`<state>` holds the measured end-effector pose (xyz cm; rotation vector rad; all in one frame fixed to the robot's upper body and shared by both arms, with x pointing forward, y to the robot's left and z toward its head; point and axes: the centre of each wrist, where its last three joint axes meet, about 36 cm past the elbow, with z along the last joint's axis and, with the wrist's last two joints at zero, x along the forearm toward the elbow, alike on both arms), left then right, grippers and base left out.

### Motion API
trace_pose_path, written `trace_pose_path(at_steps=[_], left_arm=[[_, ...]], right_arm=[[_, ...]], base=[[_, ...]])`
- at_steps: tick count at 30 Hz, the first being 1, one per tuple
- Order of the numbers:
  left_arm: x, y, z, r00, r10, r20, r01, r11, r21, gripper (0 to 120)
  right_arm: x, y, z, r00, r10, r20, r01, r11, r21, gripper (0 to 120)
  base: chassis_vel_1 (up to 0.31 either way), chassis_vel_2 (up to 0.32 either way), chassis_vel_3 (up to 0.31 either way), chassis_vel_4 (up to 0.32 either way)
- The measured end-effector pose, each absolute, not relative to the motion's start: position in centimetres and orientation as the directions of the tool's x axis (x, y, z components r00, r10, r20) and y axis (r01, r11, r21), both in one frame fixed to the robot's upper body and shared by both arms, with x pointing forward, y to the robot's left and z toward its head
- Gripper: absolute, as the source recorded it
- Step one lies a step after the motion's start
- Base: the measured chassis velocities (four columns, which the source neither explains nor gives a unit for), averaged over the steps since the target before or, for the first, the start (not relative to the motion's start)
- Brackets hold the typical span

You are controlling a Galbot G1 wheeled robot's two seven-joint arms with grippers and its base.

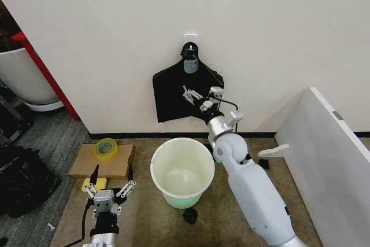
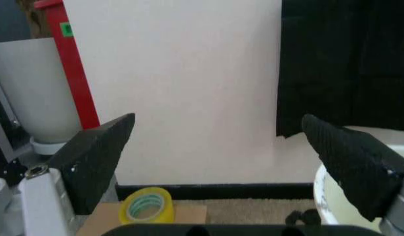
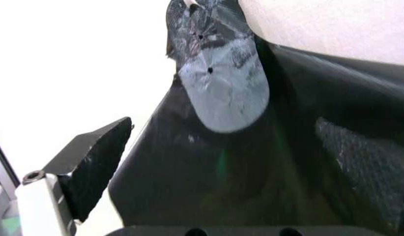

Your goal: Place the garbage bag over the trash bin.

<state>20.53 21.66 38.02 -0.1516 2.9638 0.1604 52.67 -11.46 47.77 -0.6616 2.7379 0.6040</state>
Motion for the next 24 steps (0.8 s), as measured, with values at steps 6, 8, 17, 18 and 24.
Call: trace_pose_path(at_steps=[6,8,17,18,24], left_arm=[[20.6,21.4,38.4,-0.978,-0.113,-0.173,-0.129,0.988,0.084,100],[20.6,21.4,38.4,-0.978,-0.120,-0.172,-0.135,0.987,0.082,100],[20.5,21.6,38.1,-0.978,-0.123,-0.169,-0.140,0.986,0.089,100],[20.5,21.6,38.1,-0.978,-0.123,-0.171,-0.140,0.986,0.088,100],[20.5,21.5,38.0,-0.978,-0.122,-0.171,-0.139,0.986,0.090,100]], right_arm=[[54.0,-10.5,48.3,-0.883,-0.355,-0.306,-0.455,0.807,0.377,82],[54.1,-10.2,48.6,-0.887,-0.347,-0.305,-0.449,0.802,0.395,73],[53.9,-9.9,49.3,-0.880,-0.351,-0.319,-0.460,0.798,0.390,43],[53.9,-9.9,49.4,-0.879,-0.352,-0.322,-0.462,0.797,0.390,37],[53.8,-9.8,49.4,-0.878,-0.349,-0.327,-0.461,0.801,0.383,18]], base=[[0.000,0.000,0.000,0.000],[0.000,0.000,0.000,0.000],[0.000,0.000,0.000,0.000],[0.000,0.000,0.000,0.000],[0.000,0.000,0.000,0.000]])
